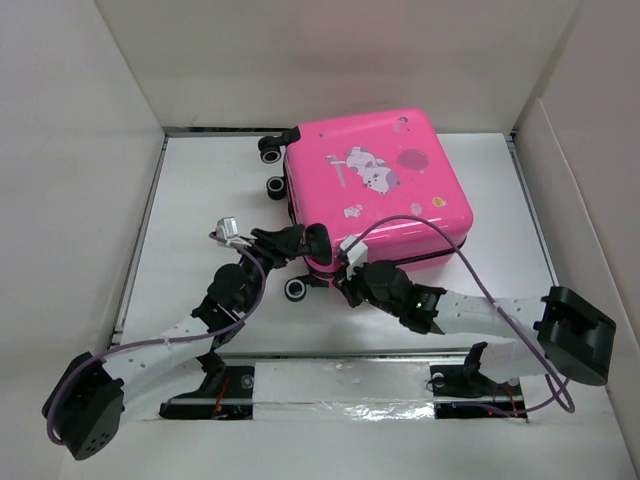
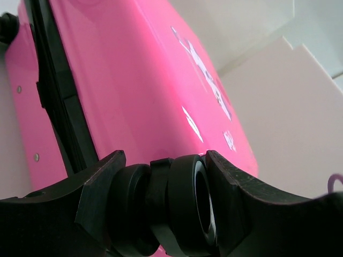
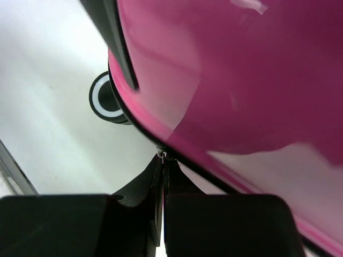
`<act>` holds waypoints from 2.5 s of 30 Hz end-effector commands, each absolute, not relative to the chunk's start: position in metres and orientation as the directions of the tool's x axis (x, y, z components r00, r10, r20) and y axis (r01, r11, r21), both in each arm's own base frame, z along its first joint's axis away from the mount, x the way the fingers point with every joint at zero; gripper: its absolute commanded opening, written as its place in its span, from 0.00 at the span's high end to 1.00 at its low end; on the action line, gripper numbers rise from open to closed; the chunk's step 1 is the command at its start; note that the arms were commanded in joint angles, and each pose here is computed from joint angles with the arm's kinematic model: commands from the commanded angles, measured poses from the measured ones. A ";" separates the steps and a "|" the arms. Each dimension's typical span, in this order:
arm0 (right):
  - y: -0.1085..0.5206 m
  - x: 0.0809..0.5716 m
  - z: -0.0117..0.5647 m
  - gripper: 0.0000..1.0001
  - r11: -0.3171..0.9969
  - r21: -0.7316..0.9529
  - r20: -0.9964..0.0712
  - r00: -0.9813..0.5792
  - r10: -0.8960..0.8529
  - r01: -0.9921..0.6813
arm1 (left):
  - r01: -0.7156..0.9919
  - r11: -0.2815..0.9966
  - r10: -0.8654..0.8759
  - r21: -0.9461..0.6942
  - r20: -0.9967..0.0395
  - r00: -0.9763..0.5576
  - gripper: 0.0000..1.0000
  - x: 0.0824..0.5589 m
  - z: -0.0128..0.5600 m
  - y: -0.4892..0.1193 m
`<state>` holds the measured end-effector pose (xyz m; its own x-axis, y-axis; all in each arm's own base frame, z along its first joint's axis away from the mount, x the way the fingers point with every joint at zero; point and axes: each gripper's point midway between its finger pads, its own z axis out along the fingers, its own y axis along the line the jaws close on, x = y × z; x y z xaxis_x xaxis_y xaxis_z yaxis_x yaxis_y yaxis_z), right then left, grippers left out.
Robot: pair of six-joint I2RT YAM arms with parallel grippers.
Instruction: Pack the luggage
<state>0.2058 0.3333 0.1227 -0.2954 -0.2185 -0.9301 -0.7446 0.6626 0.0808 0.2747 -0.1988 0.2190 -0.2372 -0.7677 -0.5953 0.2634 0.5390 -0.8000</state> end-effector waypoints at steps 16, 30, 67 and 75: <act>0.262 0.194 0.207 1.00 0.475 0.195 -0.977 -0.212 0.019 -0.858 | 0.497 0.529 -0.486 -0.688 -0.726 -0.487 1.00 0.220 0.196 -0.337; 0.309 0.142 0.216 1.00 0.530 0.253 -0.967 -0.204 0.150 -0.810 | 0.573 0.489 -0.357 -0.657 -0.751 -0.556 1.00 0.243 0.206 -0.422; 0.286 0.139 0.205 1.00 0.517 0.230 -0.972 -0.169 0.164 -0.825 | 0.335 0.921 0.342 0.198 -0.822 -0.455 0.09 0.408 0.229 -0.146; 0.279 0.141 0.203 1.00 0.532 0.233 -0.971 -0.170 0.166 -0.814 | 0.398 0.889 0.410 0.226 -0.780 -0.473 0.08 0.442 0.212 -0.158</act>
<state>0.1540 0.2579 0.1345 -0.2385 -0.0500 -0.9698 -0.7375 0.6591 0.1474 0.4263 -0.1534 0.1951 -0.5213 0.3880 -0.7600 0.3662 0.9062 0.2114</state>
